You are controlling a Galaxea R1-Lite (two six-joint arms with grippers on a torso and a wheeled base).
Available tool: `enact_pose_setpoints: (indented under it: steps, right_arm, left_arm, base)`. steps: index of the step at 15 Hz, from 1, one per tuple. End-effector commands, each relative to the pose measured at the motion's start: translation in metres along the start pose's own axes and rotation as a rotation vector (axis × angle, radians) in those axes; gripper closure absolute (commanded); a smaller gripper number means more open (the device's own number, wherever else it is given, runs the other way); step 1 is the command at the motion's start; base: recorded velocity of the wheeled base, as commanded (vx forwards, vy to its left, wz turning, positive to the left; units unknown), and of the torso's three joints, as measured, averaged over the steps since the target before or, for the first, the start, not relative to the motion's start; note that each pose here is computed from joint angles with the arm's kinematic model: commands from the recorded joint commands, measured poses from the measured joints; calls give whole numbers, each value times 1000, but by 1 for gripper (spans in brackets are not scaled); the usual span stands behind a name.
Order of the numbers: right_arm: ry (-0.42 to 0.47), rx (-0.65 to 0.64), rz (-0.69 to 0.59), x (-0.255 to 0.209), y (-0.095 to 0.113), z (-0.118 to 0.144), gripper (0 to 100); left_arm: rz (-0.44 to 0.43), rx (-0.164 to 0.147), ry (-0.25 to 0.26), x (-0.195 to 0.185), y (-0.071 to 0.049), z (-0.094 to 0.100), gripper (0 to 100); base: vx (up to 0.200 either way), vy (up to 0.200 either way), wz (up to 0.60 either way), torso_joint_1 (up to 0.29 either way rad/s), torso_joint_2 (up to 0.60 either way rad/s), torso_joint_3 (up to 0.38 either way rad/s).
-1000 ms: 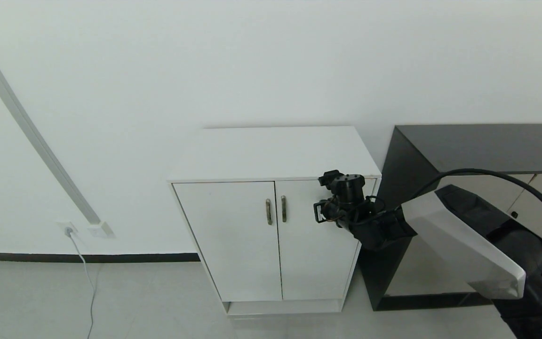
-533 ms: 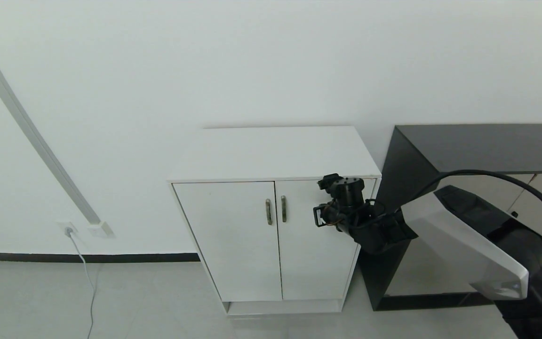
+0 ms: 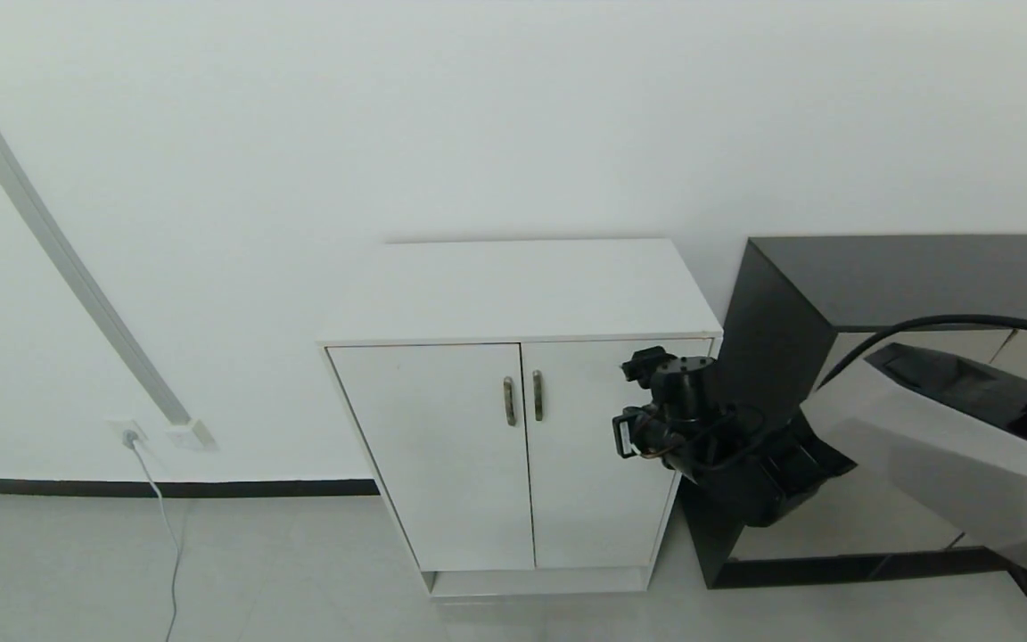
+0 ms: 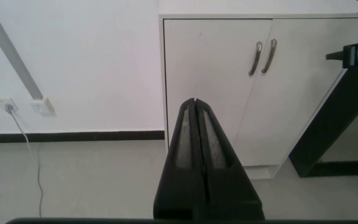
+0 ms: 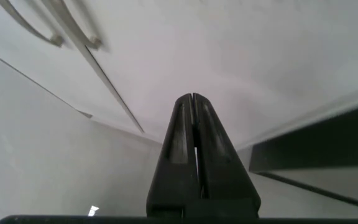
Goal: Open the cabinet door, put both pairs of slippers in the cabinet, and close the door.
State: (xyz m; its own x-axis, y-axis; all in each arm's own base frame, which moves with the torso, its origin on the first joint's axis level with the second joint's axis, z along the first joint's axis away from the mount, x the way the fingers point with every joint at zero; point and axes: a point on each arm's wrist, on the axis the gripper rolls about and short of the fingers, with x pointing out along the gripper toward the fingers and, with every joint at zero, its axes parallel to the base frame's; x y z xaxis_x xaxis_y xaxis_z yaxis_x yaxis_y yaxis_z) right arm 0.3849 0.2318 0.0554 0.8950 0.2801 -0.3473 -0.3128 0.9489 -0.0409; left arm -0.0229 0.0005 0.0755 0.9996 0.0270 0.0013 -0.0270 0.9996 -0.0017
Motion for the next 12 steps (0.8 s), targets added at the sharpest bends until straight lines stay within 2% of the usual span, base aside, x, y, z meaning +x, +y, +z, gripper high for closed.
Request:
enact_pose_setpoints:
  steps: [1, 7, 12]
  right_arm:
    - [-25, 11, -21, -33, -14, 4, 100]
    - [-10, 39, -142, -96, -62, -13, 100]
    - [28, 50, -193, -148, -84, -35, 100]
  left_arm:
    - [1, 0, 1, 0, 0, 0, 100]
    - [1, -1, 1, 0, 0, 0, 100]
    - [-1, -1, 1, 0, 0, 0, 100]
  base:
    - [0, 0, 0, 0, 0, 0]
    - [0, 0, 0, 0, 0, 0]
    - [0, 0, 0, 0, 0, 0]
